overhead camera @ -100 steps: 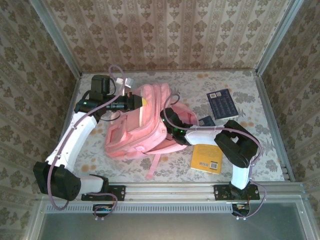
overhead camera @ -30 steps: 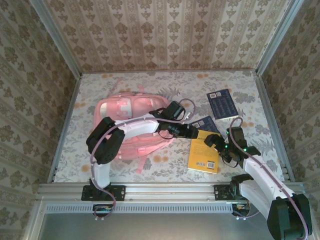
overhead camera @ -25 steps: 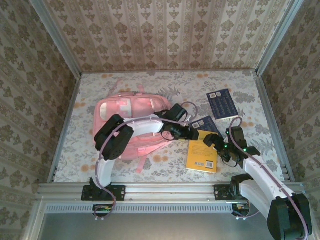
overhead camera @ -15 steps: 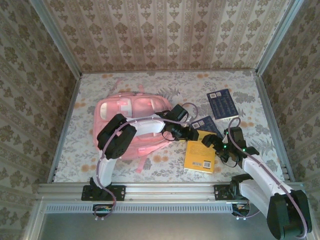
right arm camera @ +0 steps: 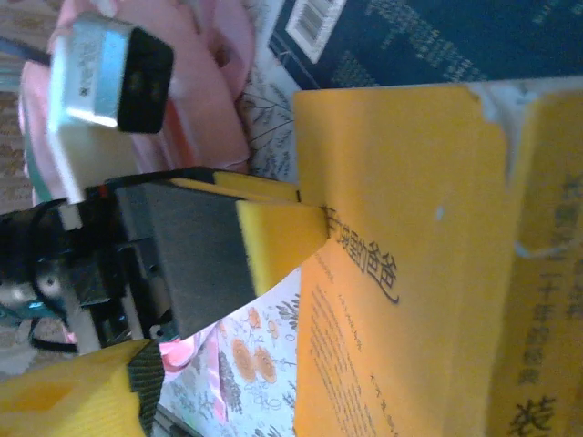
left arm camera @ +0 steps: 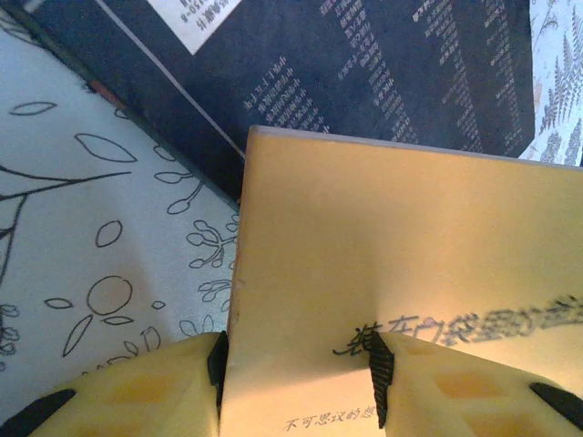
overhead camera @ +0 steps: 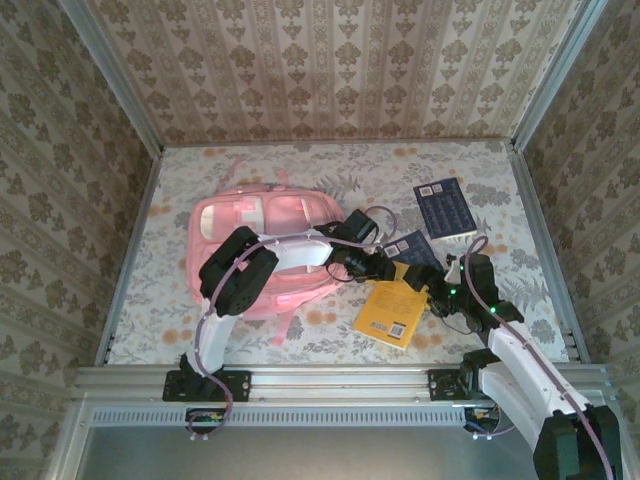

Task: Pack the student bag

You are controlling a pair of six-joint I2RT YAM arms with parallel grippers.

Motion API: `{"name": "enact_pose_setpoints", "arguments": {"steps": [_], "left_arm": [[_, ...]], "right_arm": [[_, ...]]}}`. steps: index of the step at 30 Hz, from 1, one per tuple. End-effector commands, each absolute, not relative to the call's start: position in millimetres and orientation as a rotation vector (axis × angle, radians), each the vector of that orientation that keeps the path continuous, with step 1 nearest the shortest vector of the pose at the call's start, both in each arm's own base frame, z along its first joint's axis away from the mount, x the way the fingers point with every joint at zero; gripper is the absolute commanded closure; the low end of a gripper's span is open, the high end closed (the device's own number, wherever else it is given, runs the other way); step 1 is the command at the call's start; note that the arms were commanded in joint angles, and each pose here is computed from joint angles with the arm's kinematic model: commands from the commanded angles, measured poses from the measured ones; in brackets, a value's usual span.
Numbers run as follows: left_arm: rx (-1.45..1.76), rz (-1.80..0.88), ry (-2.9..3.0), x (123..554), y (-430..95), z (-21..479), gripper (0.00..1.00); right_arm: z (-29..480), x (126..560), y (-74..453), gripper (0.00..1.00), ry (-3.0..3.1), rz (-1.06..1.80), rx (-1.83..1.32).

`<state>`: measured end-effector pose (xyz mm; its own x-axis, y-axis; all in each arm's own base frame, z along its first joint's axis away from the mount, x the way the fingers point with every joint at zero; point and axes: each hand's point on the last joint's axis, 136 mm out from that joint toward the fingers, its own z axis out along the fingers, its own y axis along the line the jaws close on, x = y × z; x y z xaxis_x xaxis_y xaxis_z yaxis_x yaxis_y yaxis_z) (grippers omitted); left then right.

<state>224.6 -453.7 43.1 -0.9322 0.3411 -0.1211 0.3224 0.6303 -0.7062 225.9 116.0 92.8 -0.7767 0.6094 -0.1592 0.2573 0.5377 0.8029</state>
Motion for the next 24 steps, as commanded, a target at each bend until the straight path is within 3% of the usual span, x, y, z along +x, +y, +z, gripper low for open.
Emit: {"name": "enact_pose_setpoints", "arguments": {"steps": [1,7,11,13,24], "left_arm": [[-0.609,1.28,-2.748,213.6,-467.3,52.6,0.54],[-0.633,1.36,-2.718,213.2,-470.4,78.8,0.53],[-0.646,1.387,-2.733,217.3,-465.7,97.7,0.51],[-0.657,1.387,-2.757,220.2,-457.6,109.7,0.46],[-0.649,1.48,-2.886,233.9,-405.4,186.8,0.23]], "right_arm": [[96.5,225.7,119.3,0.29,2.339,1.172,0.706],[80.4,224.9,118.3,0.51,2.373,1.156,0.744],[78.2,225.4,115.9,0.84,2.397,1.119,0.742],[86.0,227.9,113.1,1.0,2.392,1.09,0.732],[201.6,252.6,130.3,1.0,2.1,1.31,0.527]]}}
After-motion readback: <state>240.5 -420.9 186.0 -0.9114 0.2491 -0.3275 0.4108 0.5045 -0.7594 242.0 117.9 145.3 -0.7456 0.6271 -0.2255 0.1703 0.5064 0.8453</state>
